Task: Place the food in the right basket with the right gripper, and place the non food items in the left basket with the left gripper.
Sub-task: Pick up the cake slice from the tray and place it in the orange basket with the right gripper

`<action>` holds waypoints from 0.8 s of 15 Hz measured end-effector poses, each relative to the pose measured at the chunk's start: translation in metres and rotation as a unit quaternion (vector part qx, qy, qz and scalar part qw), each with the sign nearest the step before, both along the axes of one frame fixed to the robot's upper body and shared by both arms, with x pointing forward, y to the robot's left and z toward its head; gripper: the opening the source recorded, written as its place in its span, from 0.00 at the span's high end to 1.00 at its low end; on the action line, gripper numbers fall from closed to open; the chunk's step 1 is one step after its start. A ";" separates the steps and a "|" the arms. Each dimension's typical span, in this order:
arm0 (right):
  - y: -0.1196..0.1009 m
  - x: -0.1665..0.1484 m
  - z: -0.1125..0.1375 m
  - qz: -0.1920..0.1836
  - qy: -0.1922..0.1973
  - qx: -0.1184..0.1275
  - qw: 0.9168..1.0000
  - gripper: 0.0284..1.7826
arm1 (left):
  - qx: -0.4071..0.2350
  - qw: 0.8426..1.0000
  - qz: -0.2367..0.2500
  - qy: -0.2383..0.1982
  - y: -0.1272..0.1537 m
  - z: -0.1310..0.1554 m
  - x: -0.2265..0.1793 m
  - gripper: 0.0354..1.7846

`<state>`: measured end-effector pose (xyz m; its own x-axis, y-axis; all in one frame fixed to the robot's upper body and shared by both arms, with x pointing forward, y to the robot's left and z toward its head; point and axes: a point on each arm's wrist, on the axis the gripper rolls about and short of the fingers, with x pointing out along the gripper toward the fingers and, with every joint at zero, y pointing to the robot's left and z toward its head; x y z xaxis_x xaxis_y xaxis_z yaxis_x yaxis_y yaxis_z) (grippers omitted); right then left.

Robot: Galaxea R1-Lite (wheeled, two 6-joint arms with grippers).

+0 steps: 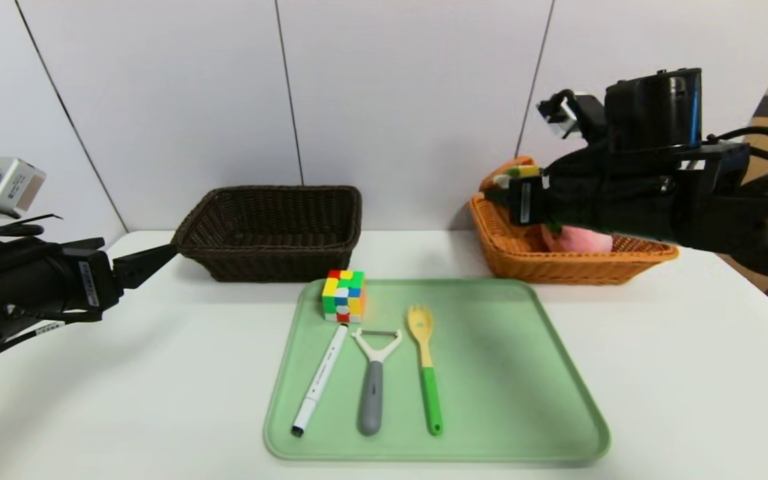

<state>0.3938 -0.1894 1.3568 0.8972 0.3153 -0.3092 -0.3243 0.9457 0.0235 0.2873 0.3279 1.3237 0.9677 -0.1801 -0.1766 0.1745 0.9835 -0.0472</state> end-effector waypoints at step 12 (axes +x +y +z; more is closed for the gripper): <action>-0.042 0.103 -0.067 -0.113 0.059 -0.078 0.989 0.52 | -0.003 1.000 0.001 0.003 0.000 -0.001 0.001 0.06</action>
